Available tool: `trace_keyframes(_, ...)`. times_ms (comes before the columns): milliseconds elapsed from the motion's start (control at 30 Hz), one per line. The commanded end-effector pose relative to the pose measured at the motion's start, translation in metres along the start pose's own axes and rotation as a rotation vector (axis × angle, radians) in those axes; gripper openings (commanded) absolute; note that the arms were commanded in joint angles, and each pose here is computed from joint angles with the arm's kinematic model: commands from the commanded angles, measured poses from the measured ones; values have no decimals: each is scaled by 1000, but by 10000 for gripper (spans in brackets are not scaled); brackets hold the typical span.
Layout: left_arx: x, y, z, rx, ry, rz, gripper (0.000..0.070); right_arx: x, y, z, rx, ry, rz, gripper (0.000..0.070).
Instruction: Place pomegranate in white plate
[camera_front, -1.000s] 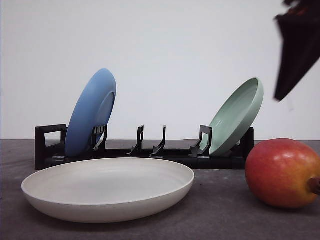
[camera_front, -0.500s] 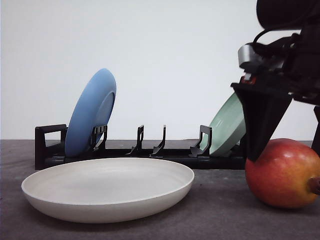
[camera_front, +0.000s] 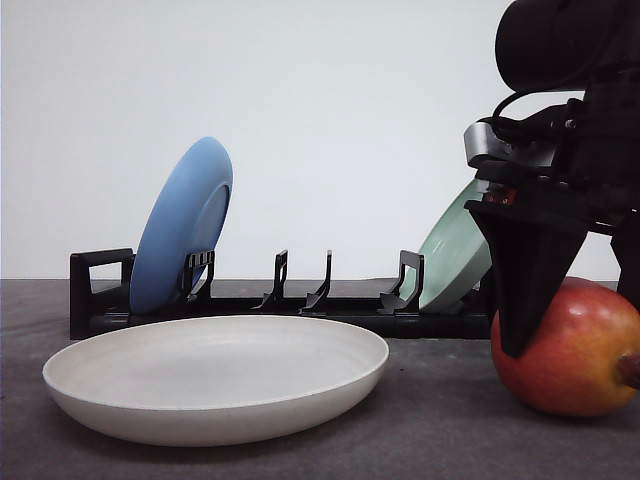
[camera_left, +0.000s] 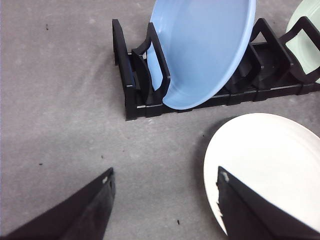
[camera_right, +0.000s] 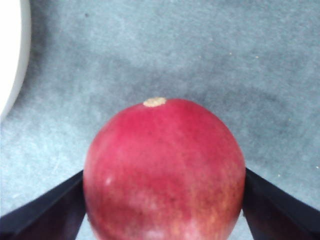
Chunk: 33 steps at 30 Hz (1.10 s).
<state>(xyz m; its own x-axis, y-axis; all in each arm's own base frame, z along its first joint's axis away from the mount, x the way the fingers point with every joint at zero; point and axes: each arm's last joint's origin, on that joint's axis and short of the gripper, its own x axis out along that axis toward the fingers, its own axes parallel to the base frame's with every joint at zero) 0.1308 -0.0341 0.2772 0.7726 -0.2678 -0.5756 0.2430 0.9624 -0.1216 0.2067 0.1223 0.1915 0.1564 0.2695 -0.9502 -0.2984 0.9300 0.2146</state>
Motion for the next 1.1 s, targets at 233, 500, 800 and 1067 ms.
trace_keyframes(233,-1,0,3,14,-16,1,389,-20,16,8,-120,64,-5,458)
trace_keyframes(500,-1,0,3,13,-15,1,389,-29,56,23,-261,47,30,458)
trace_keyframes(800,-1,0,3,13,-15,1,389,-12,108,61,-398,31,70,458)
trace_keyframes(1067,-1,0,3,13,-15,1,389,20,146,79,-483,9,101,458)
